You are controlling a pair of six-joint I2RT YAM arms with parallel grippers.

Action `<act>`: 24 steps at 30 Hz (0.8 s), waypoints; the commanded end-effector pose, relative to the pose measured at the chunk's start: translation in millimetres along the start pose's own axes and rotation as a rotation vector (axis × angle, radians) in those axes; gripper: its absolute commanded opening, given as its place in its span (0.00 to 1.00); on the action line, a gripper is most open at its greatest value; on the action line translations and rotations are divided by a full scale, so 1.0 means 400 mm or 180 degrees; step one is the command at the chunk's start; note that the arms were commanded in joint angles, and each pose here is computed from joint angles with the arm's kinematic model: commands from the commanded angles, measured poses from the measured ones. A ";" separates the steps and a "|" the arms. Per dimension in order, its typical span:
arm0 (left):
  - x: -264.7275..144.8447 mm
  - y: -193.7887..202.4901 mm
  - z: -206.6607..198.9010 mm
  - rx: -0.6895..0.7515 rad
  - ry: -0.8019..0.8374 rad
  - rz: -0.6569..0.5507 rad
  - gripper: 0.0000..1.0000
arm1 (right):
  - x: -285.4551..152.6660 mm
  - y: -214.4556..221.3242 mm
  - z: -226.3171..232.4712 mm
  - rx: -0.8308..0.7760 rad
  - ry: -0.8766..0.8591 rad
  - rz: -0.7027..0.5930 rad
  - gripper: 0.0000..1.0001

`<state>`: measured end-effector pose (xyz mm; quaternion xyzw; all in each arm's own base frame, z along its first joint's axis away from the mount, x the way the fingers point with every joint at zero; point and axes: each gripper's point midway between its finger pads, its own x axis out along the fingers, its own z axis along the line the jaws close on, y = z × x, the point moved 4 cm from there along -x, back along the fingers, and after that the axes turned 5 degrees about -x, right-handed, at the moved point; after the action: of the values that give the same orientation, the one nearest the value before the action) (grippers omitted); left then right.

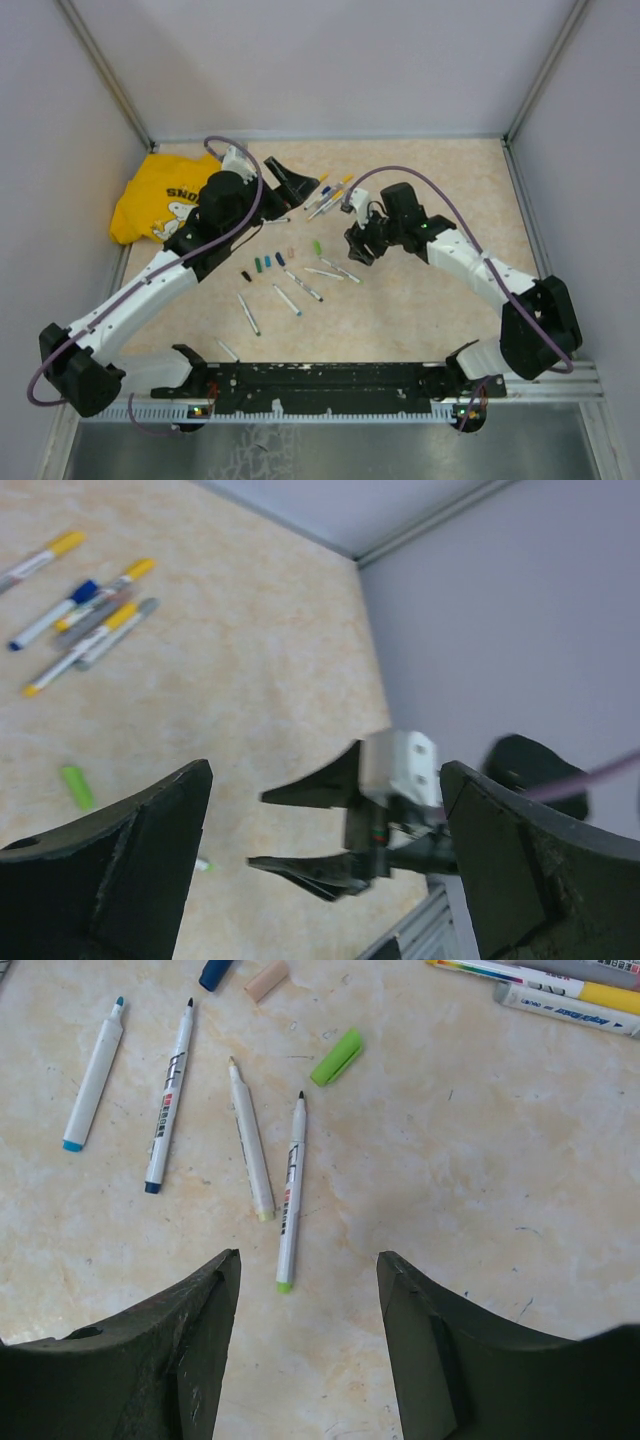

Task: Open the pen caps
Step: Pick up the pen from the center of the board.

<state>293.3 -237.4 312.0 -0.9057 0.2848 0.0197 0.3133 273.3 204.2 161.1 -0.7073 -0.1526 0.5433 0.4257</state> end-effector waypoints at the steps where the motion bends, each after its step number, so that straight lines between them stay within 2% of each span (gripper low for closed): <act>1: -0.062 -0.001 -0.146 0.0100 0.0443 -0.0008 1.00 | -0.022 -0.021 -0.006 -0.0043 0.0032 -0.0142 0.58; 13: -0.188 0.092 -0.373 0.0113 0.1089 0.0187 1.00 | -0.020 -0.008 -0.016 -0.0003 0.0031 -0.0108 0.58; 24: -0.215 0.114 -0.428 0.0188 0.1205 0.0150 1.00 | -0.030 -0.017 -0.013 -0.0018 0.0019 -0.0170 0.57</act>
<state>171.9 -324.8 429.4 -0.8725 0.3820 -0.1363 0.2726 273.3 197.8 158.1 -0.7005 -0.1454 0.5493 0.4317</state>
